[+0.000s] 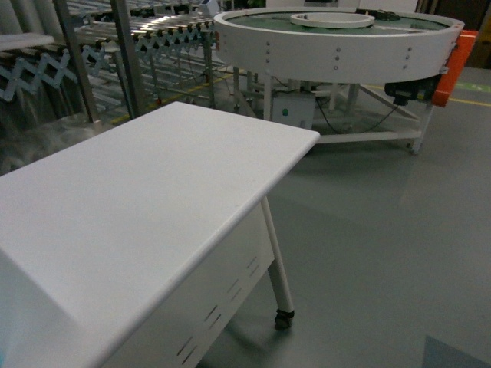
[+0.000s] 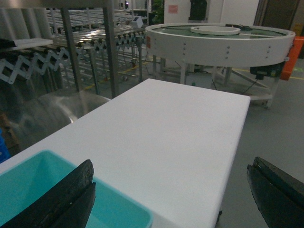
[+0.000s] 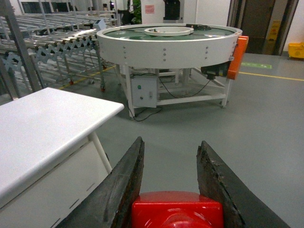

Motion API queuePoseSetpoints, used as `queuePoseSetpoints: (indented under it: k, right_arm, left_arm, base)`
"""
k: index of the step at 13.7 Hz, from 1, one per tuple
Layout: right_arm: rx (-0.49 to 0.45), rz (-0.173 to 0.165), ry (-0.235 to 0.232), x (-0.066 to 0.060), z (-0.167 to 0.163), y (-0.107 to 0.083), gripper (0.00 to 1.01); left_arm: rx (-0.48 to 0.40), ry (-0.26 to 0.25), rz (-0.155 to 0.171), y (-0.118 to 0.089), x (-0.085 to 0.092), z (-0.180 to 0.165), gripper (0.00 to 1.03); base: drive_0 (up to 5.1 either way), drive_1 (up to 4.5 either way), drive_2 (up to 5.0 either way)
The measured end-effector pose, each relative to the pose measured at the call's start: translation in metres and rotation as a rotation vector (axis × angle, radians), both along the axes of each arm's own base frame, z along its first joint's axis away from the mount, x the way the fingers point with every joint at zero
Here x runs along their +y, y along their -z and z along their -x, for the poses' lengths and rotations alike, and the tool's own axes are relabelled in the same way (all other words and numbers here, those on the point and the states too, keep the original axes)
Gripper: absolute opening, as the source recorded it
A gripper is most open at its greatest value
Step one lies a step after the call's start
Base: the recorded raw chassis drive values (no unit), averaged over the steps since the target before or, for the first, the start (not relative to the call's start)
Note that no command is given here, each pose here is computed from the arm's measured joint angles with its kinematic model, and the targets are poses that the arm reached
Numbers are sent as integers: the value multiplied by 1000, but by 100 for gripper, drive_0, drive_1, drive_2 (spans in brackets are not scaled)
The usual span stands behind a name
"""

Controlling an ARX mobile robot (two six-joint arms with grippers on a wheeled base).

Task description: Pick red block from blue box to shelf

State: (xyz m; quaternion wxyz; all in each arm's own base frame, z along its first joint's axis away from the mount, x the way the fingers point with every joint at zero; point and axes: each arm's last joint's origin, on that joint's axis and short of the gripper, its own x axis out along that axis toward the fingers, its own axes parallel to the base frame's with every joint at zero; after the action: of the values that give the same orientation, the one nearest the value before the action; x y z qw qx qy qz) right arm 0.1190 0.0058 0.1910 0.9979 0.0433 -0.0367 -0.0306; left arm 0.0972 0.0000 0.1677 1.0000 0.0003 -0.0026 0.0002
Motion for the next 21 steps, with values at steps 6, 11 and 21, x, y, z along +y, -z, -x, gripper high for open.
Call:
queuePoseSetpoints:
  k: [6, 11, 21]
  right_arm:
    - [0, 0, 0, 0, 0, 0, 28]
    - [0, 0, 0, 0, 0, 0, 28]
    - [-1, 0, 0, 0, 0, 0, 28]
  left_arm:
    - [0, 0, 0, 0, 0, 0, 98]
    - [0, 0, 0, 0, 0, 0, 98]
    - [0, 0, 0, 0, 0, 0, 98]
  base:
    - [-166, -166, -166]
    - [-158, -158, -158]
    - [-160, -160, -160]
